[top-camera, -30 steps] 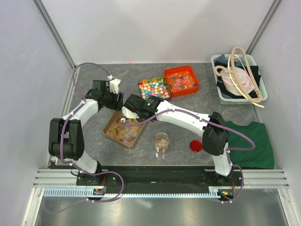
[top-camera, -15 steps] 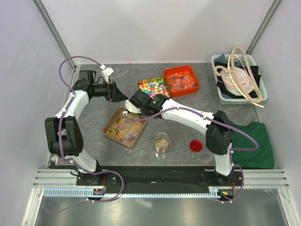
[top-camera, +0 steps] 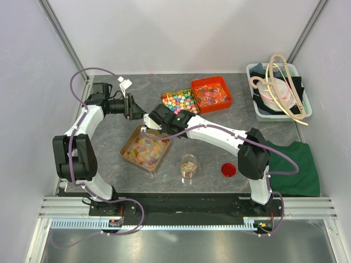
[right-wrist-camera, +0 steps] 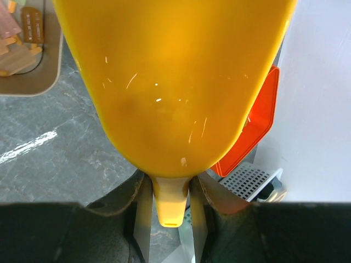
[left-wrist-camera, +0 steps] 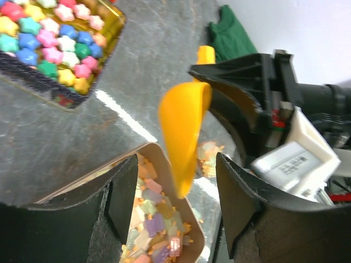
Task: Pack the candies
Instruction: Adjust the spatula.
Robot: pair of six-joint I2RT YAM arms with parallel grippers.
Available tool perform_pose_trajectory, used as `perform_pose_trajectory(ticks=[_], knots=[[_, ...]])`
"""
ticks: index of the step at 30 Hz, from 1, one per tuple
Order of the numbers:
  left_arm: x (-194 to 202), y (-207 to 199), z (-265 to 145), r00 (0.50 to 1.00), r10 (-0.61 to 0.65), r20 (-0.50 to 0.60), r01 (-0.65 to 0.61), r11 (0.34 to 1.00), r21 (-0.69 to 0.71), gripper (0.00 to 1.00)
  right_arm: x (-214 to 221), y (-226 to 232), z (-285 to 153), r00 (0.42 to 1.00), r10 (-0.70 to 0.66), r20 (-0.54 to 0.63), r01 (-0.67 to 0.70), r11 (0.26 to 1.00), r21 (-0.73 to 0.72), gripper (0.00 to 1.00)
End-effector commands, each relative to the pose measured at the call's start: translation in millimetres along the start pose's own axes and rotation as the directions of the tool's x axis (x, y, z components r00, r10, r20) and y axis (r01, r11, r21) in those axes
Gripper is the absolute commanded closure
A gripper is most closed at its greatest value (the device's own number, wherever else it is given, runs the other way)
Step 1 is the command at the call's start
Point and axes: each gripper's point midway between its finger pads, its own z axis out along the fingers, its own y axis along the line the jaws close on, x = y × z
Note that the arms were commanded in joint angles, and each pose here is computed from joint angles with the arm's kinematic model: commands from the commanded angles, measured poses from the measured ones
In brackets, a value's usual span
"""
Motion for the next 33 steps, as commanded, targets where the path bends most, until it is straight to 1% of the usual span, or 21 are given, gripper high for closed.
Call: perform_pose_trajectory(ticks=[1, 4, 6, 10, 13, 19, 22, 27, 30, 33], knots=[[-5.3, -18.0, 0.2, 1.000, -0.005, 0.005, 0.005, 0.997, 0.082, 0.36, -13.8, -30.0, -2.8, 0.996, 0.082, 0.046, -0.086, 0.992, 0.088, 1.00], [-2.8, -17.5, 1.3, 1.000, -0.004, 0.000, 0.004, 0.997, 0.082, 0.36, -17.6, -36.2, -5.0, 0.993, 0.096, 0.062, -0.102, 0.990, 0.098, 1.00], [-0.2, -15.4, 3.3, 1.000, -0.006, -0.010, 0.007, 0.998, 0.069, 0.37, -21.1, -37.6, -6.0, 0.992, 0.103, 0.078, -0.110, 0.990, 0.090, 1.00], [7.8, -11.4, 9.6, 0.999, -0.001, -0.035, 0.003, 0.999, 0.048, 0.38, -34.1, -47.2, -16.6, 0.984, 0.126, 0.129, -0.138, 0.987, 0.086, 1.00], [7.9, -8.5, 10.0, 0.999, 0.004, -0.039, -0.003, 0.999, 0.033, 0.38, -39.6, -43.5, -21.1, 0.982, 0.122, 0.142, -0.133, 0.989, 0.068, 1.00], [3.0, -10.3, 9.3, 0.999, 0.012, -0.033, -0.011, 0.999, 0.030, 0.38, -38.9, -28.2, -15.6, 0.987, 0.099, 0.122, -0.106, 0.993, 0.053, 1.00], [0.9, -19.3, 8.4, 0.999, 0.030, -0.023, -0.028, 0.998, 0.061, 0.38, -33.6, -23.5, -8.6, 0.991, 0.090, 0.095, -0.096, 0.993, 0.061, 1.00], [0.1, -21.7, 7.3, 0.999, 0.042, -0.020, -0.040, 0.998, 0.058, 0.39, -34.1, -17.9, -10.0, 0.991, 0.091, 0.103, -0.095, 0.995, 0.042, 1.00], [0.2, -21.1, 6.7, 0.999, 0.041, -0.020, -0.040, 0.998, 0.053, 0.42, -31.6, -17.4, -13.4, 0.991, 0.093, 0.098, -0.098, 0.994, 0.046, 1.00], [3.0, -14.7, 7.8, 0.999, 0.037, -0.027, -0.037, 0.999, 0.034, 0.49, -34.5, -15.7, -20.0, 0.989, 0.094, 0.114, -0.099, 0.994, 0.042, 1.00]])
